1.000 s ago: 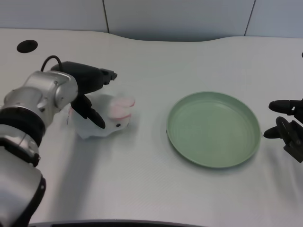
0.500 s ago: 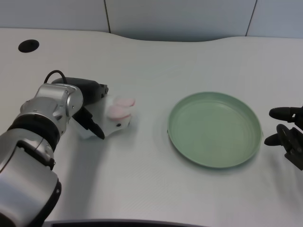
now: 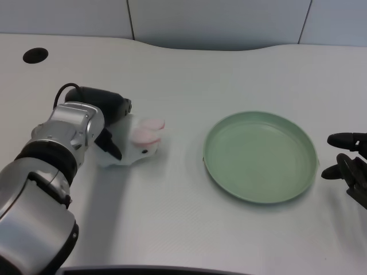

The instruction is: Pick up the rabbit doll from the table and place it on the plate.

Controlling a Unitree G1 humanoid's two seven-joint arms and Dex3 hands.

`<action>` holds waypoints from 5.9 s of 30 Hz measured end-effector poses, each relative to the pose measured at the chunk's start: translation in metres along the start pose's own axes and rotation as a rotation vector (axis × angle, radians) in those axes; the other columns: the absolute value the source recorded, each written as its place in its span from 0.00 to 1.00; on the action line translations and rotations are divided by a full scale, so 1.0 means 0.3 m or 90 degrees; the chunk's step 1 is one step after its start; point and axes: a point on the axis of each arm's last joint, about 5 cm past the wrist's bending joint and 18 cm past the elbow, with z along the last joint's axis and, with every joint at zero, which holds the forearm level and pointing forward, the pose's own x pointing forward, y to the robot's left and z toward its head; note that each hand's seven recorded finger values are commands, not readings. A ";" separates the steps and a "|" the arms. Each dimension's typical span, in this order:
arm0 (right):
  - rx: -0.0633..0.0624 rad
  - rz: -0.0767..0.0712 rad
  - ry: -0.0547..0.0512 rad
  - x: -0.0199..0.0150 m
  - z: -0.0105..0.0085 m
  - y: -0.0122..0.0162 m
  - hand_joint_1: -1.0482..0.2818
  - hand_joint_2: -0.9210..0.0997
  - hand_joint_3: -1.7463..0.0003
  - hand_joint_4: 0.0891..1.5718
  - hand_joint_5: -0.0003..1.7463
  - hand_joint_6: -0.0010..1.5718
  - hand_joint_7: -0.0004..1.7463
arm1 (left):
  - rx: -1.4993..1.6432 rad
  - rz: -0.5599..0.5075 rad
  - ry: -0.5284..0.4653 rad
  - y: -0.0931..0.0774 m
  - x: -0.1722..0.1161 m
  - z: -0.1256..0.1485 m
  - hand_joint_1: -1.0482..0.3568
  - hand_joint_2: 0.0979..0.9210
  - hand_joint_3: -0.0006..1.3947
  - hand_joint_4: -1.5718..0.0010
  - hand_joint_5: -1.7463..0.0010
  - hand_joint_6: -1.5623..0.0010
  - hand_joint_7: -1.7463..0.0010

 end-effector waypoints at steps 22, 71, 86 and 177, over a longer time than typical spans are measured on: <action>0.002 -0.009 0.002 -0.012 0.0067 -0.0016 0.55 0.00 0.71 0.17 0.81 0.21 0.59 | -0.027 0.157 -0.022 -0.027 -0.003 -0.004 0.61 1.00 0.08 0.60 0.01 0.67 0.05; 0.002 0.027 -0.001 0.016 -0.0245 0.0068 0.58 0.00 0.70 0.14 0.87 0.21 0.58 | -0.307 0.109 -0.257 0.152 -0.007 0.435 0.61 0.95 0.02 0.51 0.00 0.58 0.00; 0.008 0.032 -0.005 0.016 -0.0090 0.0344 0.59 0.00 0.70 0.12 0.85 0.21 0.59 | -0.259 0.100 -0.270 0.122 -0.020 0.510 0.64 0.96 0.02 0.66 0.19 0.58 0.46; 0.010 0.020 0.019 0.031 -0.0130 0.0189 0.57 0.00 0.72 0.17 0.80 0.22 0.56 | -0.933 -0.010 -0.158 -0.361 -0.213 -0.184 0.32 1.00 0.28 0.77 0.06 0.63 0.59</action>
